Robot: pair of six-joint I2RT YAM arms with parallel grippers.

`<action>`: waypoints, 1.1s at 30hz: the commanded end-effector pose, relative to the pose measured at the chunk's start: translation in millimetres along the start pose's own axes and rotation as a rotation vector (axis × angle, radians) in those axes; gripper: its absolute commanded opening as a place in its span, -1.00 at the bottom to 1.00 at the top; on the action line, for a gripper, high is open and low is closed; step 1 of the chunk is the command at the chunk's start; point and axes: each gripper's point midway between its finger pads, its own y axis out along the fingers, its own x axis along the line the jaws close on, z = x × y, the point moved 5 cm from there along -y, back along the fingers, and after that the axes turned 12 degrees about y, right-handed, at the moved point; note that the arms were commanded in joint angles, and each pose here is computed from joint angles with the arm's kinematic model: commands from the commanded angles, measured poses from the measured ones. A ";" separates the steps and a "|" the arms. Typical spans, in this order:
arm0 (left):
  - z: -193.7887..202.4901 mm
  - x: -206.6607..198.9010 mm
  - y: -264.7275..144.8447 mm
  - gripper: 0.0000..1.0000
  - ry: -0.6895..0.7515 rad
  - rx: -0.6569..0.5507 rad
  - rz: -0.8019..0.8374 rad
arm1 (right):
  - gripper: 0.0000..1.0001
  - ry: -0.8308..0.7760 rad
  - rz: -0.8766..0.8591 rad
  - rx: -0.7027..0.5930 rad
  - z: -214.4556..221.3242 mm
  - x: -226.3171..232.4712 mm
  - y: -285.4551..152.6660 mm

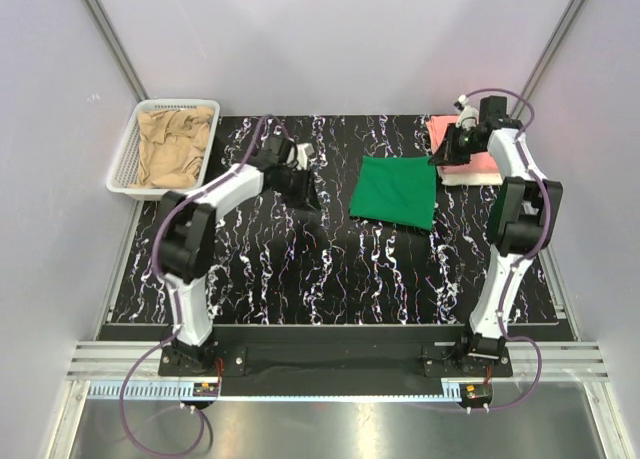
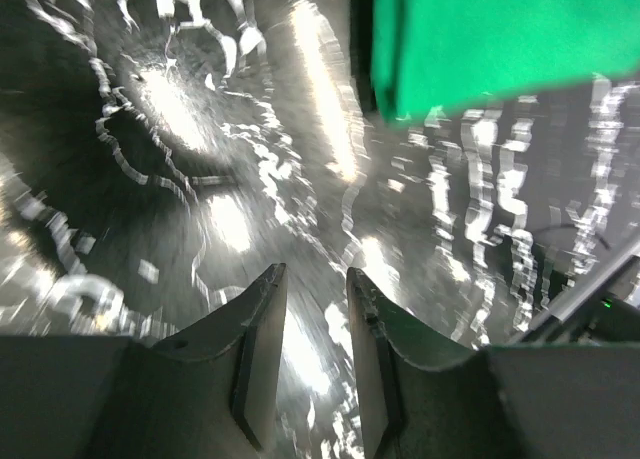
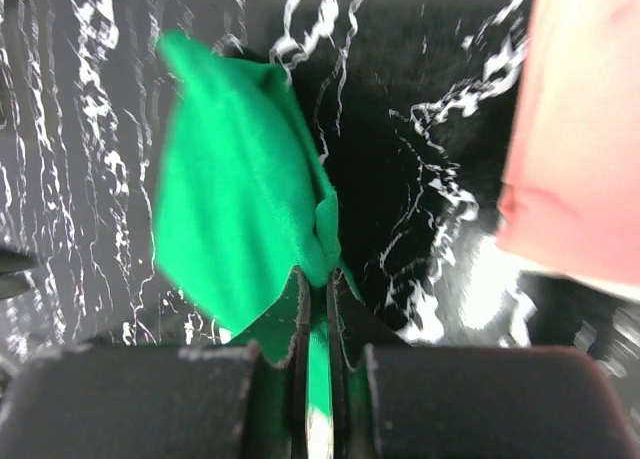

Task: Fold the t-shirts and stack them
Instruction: Neatly place the folded tshirt to the corner

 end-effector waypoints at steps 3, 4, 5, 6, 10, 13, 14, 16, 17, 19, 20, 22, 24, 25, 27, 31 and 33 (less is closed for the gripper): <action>-31.0 -36.1 -80.4 -0.29 0.151 -0.186 -0.013 | -1.00 -0.145 0.091 -0.194 -26.2 36.4 -71.6; -23.0 -35.0 -80.0 -0.29 0.147 -0.172 -0.013 | -1.00 -0.161 0.105 -0.209 -27.4 38.1 -77.6; -20.9 -37.2 -85.0 -0.29 0.160 -0.180 -0.011 | -1.00 -0.178 0.140 -0.246 -30.5 41.8 -90.6; -16.7 -38.0 -85.4 -0.28 0.162 -0.173 -0.001 | -1.00 -0.188 0.158 -0.264 -31.6 43.3 -97.2; -2.6 -38.5 -85.3 -0.28 0.158 -0.153 0.022 | -1.00 -0.260 0.220 -0.322 -31.1 49.5 -124.2; -3.0 -42.0 -86.6 -0.27 0.165 -0.159 0.040 | -1.00 -0.310 0.248 -0.361 -31.8 56.5 -142.8; -3.5 -43.8 -87.4 -0.27 0.170 -0.163 0.047 | -1.00 -0.333 0.247 -0.380 -31.6 62.0 -151.8; -1.9 -43.6 -87.0 -0.27 0.169 -0.162 0.049 | -1.00 -0.373 0.259 -0.404 -32.8 65.9 -161.5; -1.9 -43.9 -86.5 -0.27 0.167 -0.164 0.052 | -1.00 -0.388 0.258 -0.420 -33.2 70.3 -168.1; 0.1 -44.9 -84.2 -0.27 0.159 -0.158 0.071 | -1.00 -0.431 0.252 -0.445 -36.0 76.5 -176.1; -0.3 -46.4 -83.2 -0.27 0.155 -0.159 0.082 | -1.00 -0.449 0.249 -0.462 -37.0 80.5 -181.4; 1.0 -47.7 -80.5 -0.26 0.155 -0.151 0.092 | -1.00 -0.487 0.239 -0.481 -39.5 86.9 -188.7; 1.9 -48.4 -79.2 -0.26 0.152 -0.147 0.099 | -1.00 -0.517 0.236 -0.511 -41.6 93.9 -198.4; 2.3 -49.0 -79.5 -0.26 0.152 -0.146 0.103 | -1.00 -0.540 0.236 -0.529 -43.7 96.8 -202.3; 1.3 -52.6 -83.0 -0.25 0.158 -0.155 0.113 | -1.00 -0.560 0.242 -0.559 -46.0 101.1 -209.9; -1.7 -57.6 -96.0 -0.21 0.184 -0.192 0.103 | -1.00 -0.577 0.305 -0.618 -62.7 103.7 -224.2; -1.3 -60.0 -98.7 -0.21 0.187 -0.198 0.107 | -1.00 -0.585 0.308 -0.630 -70.8 106.6 -229.1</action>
